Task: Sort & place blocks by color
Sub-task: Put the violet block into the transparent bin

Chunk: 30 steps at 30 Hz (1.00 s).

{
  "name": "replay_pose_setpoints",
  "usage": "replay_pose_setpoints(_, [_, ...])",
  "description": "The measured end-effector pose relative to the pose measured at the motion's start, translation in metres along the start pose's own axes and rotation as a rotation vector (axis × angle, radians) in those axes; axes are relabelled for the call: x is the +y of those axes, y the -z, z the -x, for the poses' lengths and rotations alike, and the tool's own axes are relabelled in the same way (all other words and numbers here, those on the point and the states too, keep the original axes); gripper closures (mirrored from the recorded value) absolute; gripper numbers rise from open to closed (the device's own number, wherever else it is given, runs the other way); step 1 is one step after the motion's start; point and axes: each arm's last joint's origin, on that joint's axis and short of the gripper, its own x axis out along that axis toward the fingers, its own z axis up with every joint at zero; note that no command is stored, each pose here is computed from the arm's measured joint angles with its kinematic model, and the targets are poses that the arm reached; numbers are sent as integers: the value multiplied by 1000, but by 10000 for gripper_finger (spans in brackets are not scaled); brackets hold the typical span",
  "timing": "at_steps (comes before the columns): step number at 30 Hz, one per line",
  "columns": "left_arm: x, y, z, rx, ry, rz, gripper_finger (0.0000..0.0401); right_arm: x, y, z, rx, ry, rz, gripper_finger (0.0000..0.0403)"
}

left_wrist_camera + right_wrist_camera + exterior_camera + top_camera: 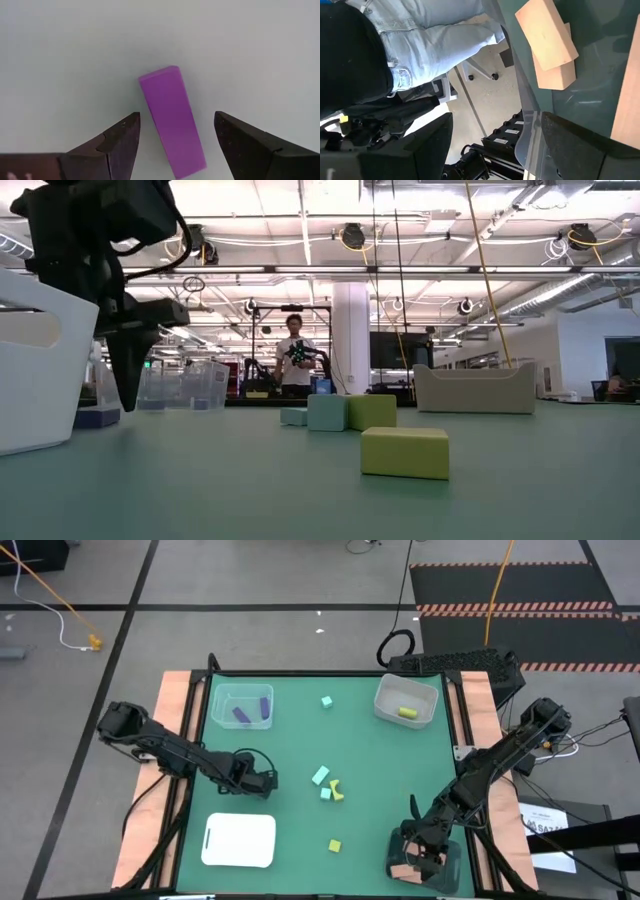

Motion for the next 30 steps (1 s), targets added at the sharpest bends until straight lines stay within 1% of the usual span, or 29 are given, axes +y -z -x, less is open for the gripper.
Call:
replay_pose_setpoints(5, [-2,2,-7,-14,-10,-5,147,0,0,0,0,2,4,109])
replay_pose_setpoints(7, [-2,2,-8,-20,-19,-20,155,0,0,0,0,2,4,109])
replay_pose_setpoints(9, [-1,1,-8,-28,-32,-31,177,0,0,0,0,2,4,109])
replay_pose_setpoints(11, [0,1,-8,-34,-43,-70,214,0,0,0,0,2,11,109])
replay_pose_setpoints(14, [1,0,-8,-58,-41,-174,282,0,0,0,-1,3,36,109])
replay_pose_setpoints(15, [1,-1,-9,-84,-35,-207,299,0,0,0,-1,3,46,109])
replay_pose_setpoints(19, [-1,-4,-9,-171,-11,-297,301,0,0,0,-1,3,64,109])
replay_pose_setpoints(22, [-7,-4,-3,-197,60,-353,301,0,0,0,4,1,53,109])
replay_pose_setpoints(24, [-14,-6,4,-217,138,-389,301,0,1,0,26,-3,36,113])
replay_pose_setpoints(27, [-30,-9,20,-279,303,-452,301,1,1,0,27,-8,1,125])
replay_pose_setpoints(30, [-46,-15,40,-382,481,-524,301,3,1,0,25,-29,-11,139])
